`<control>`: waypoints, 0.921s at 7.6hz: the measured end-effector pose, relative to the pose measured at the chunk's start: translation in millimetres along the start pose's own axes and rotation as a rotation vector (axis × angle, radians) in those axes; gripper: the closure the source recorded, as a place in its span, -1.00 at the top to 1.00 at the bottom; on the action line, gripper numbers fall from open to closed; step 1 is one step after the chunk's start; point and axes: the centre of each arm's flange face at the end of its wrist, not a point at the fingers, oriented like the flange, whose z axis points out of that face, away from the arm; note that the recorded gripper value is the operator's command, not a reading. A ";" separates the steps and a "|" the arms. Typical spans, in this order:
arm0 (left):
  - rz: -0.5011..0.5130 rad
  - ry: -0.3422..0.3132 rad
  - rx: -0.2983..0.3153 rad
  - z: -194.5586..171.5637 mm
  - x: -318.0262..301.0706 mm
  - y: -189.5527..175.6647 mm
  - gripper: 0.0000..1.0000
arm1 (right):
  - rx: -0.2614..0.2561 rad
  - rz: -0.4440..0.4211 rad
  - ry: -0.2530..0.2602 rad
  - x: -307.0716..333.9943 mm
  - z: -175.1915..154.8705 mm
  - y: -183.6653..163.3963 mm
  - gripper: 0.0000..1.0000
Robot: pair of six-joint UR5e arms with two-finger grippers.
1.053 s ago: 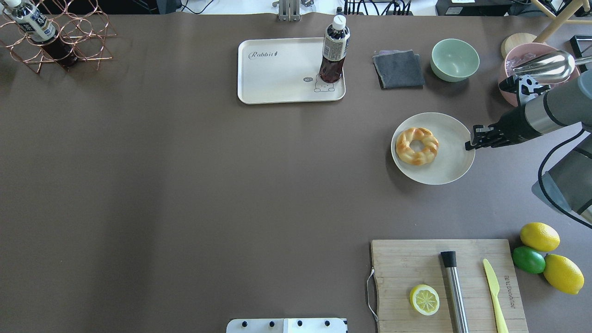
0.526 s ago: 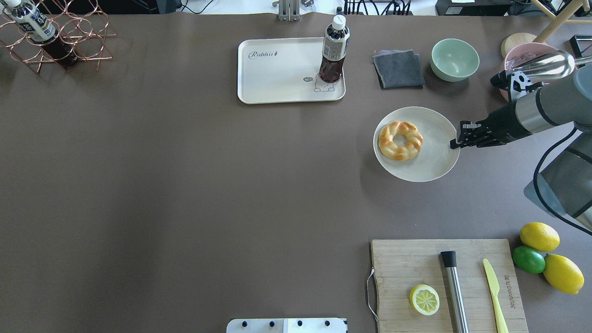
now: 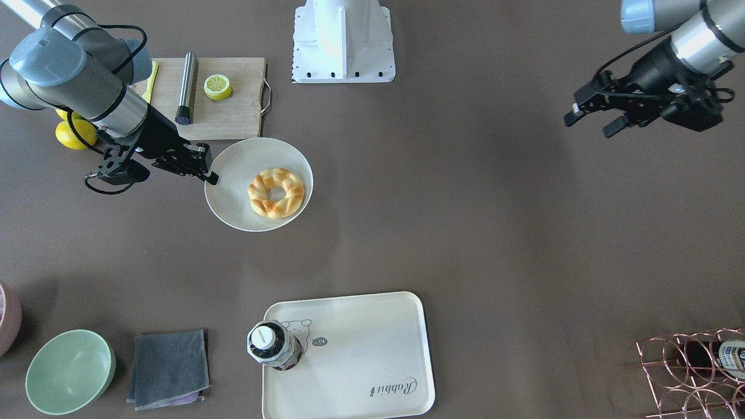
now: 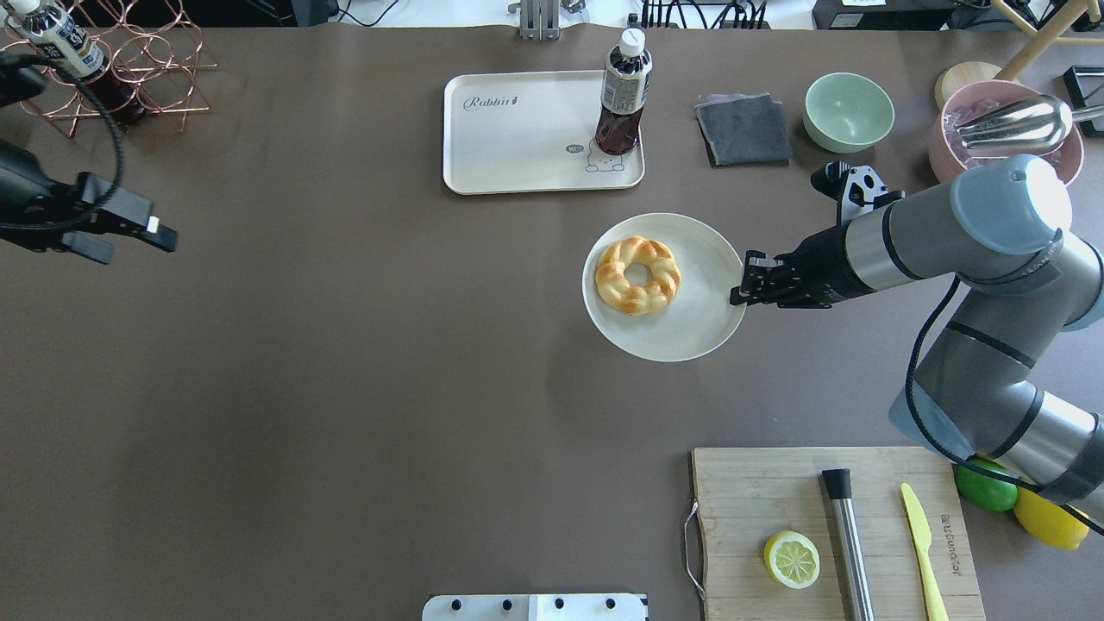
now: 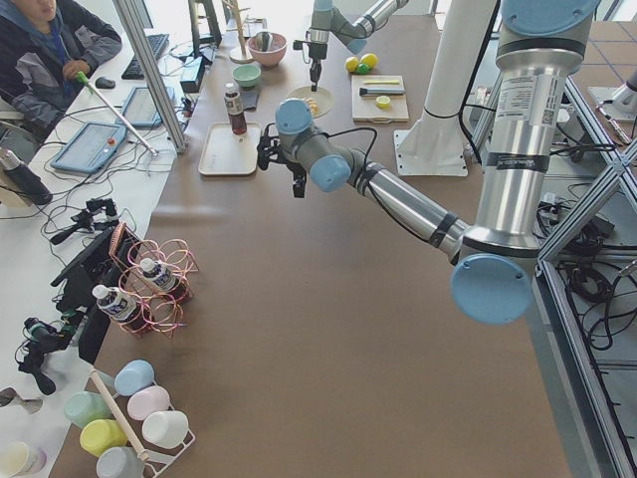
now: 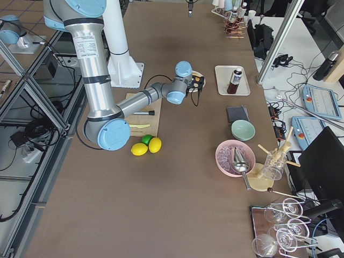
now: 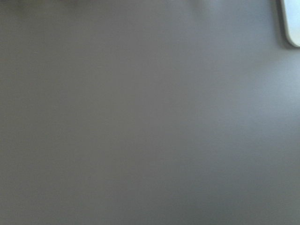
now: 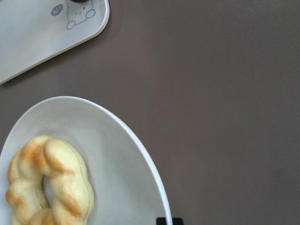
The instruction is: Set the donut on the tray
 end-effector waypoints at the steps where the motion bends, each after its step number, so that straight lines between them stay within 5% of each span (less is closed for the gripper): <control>1: -0.044 0.021 0.003 28.3 55.1 2.3 0.95 | -0.003 0.011 -0.021 -19.8 5.1 6.3 -1.00; 4: -0.156 0.053 0.027 99.6 170.1 36.8 0.93 | -0.009 0.066 -0.028 -87.5 13.1 10.1 -1.00; 7: -0.226 0.086 0.000 123.9 217.9 57.2 0.83 | -0.006 0.097 -0.036 -128.6 10.0 26.3 -1.00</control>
